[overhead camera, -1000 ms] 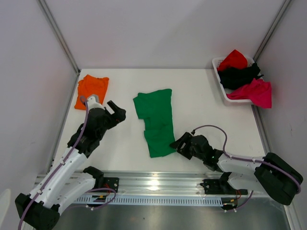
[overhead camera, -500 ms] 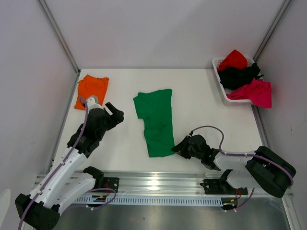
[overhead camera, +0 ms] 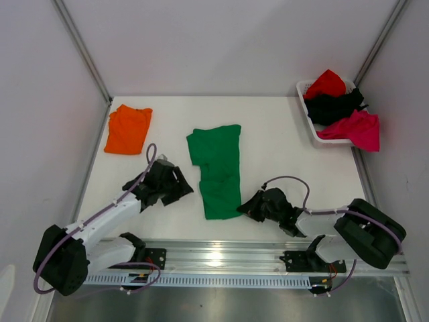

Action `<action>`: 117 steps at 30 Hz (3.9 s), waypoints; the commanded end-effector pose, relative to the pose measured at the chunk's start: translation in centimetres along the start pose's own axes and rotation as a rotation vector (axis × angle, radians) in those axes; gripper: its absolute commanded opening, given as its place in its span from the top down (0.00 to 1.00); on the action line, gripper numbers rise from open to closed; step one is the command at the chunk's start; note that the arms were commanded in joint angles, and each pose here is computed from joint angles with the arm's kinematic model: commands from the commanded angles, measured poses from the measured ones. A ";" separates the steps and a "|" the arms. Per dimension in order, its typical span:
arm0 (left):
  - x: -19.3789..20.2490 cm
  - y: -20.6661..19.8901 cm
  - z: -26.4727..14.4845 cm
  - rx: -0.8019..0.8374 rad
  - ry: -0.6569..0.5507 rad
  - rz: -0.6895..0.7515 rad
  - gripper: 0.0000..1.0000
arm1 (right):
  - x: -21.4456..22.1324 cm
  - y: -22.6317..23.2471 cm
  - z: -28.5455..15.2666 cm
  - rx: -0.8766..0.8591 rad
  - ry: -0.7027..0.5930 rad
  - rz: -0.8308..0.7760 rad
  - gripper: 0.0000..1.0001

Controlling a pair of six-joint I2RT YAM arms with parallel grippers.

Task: Fold and stack the t-shirts
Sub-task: Fold the tshirt

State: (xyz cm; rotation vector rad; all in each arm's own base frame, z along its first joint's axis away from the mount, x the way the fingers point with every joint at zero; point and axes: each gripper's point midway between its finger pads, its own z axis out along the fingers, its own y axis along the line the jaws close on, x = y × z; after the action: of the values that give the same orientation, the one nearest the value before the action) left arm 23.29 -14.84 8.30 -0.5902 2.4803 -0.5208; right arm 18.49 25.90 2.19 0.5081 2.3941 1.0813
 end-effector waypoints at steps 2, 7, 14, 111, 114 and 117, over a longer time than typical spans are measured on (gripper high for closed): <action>4.1 -2.2 -0.2 0.121 0.122 0.001 0.30 | 1.1 -1.7 0.2 0.043 0.049 -0.029 0.98; 7.7 -2.5 0.2 0.192 0.187 -0.012 0.29 | 1.2 -1.4 0.6 0.036 0.063 -0.036 1.00; 10.8 -2.1 0.8 0.260 0.210 -0.076 0.29 | 1.3 -1.0 1.0 0.023 0.073 -0.035 1.00; 14.5 -7.4 -5.0 0.155 0.344 0.197 0.99 | -6.9 2.9 -8.3 0.095 -0.076 -0.157 1.00; 13.2 -8.4 -5.1 0.139 0.289 0.226 0.99 | -8.1 3.0 -6.9 0.113 -0.086 -0.184 1.00; 12.0 -8.4 -4.9 0.088 0.242 0.264 0.99 | -9.5 4.4 -5.9 0.091 -0.106 -0.214 1.00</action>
State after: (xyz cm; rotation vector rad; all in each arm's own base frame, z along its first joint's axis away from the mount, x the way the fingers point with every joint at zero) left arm 14.37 -29.57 12.20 -0.2411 2.6274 -0.8545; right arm 18.93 22.16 10.47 0.3006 2.4829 1.0156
